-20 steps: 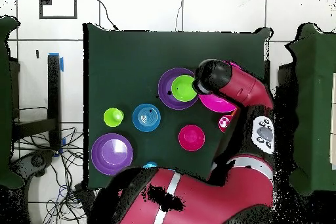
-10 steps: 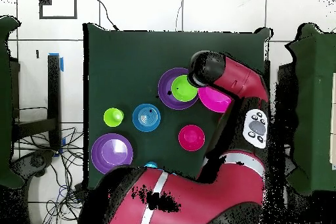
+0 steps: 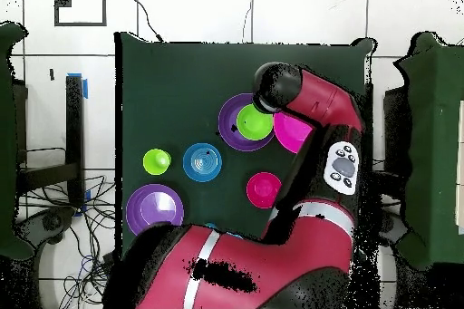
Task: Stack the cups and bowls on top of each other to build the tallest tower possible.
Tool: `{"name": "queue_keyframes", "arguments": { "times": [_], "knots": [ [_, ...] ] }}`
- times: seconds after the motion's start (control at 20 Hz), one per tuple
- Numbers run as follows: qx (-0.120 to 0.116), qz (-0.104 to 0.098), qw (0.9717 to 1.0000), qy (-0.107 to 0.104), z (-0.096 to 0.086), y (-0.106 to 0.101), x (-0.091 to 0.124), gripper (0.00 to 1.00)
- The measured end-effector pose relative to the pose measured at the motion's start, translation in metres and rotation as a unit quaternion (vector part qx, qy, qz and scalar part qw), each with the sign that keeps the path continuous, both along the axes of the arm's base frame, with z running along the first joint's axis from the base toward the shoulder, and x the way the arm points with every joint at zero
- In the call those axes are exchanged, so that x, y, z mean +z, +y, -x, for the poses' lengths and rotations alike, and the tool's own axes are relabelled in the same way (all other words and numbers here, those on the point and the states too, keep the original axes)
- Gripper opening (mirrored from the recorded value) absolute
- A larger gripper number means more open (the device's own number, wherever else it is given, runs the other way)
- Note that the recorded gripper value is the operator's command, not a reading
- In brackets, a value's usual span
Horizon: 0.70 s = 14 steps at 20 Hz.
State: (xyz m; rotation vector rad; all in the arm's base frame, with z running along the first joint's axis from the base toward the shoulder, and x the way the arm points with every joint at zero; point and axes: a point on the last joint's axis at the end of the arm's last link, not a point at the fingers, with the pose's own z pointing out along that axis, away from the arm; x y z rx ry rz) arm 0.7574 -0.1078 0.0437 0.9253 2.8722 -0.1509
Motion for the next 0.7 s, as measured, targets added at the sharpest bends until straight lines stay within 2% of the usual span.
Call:
{"name": "queue_keyframes", "arguments": {
  "times": [0.2,0.5,0.55,0.7],
  "knots": [
    [-0.002,-0.002,1.0000,0.006,0.003,-0.001,-0.010,1.00],
    [-0.006,-0.003,0.9995,0.031,0.019,-0.005,-0.041,1.00],
    [-0.007,0.001,0.9990,0.045,0.029,-0.010,-0.056,0.00],
    [-0.008,0.005,0.9987,0.049,0.032,-0.013,-0.060,0.00]
  ]
}}
